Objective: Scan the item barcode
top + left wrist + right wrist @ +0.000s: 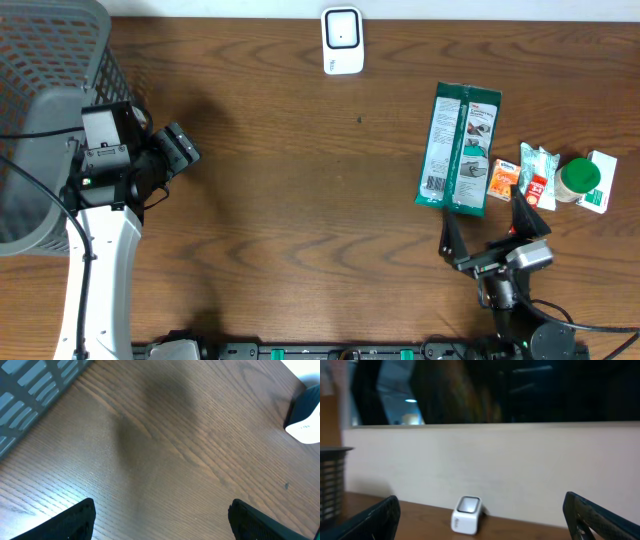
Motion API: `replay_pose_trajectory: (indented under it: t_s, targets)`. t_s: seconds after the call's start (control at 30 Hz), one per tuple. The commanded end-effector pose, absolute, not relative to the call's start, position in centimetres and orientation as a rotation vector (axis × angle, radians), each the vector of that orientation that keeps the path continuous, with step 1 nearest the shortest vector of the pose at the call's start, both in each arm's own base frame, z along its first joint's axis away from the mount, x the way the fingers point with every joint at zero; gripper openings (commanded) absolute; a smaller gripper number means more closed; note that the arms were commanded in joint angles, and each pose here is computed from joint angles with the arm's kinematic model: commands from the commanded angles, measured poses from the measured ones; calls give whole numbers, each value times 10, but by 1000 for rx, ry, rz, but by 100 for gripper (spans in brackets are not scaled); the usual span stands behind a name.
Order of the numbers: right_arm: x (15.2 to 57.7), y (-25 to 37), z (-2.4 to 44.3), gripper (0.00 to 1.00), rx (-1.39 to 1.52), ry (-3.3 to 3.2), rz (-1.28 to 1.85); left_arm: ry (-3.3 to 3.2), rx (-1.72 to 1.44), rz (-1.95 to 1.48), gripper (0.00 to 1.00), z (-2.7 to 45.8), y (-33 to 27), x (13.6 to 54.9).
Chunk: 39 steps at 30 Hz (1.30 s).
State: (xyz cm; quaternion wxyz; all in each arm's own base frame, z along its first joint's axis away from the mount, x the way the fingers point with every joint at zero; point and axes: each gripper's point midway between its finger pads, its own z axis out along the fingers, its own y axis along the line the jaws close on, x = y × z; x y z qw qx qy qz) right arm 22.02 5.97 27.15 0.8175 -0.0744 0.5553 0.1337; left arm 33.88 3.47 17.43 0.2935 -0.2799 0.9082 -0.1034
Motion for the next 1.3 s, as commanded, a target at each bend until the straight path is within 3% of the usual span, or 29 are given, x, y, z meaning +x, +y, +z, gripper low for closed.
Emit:
replay_pose_trajectory:
  t_s: [0.0, 0.57, 1.27]
  targets:
    - [227, 45, 262, 99, -69, 1211, 271, 2422, -752, -260, 86, 172, 37, 337]
    - [243, 40, 156, 99, -384, 1603, -83, 2422, -752, -260, 86, 172, 37, 337]
    - [243, 39, 157, 99, -390, 1597, -100, 2422, -752, -260, 86, 172, 37, 337]
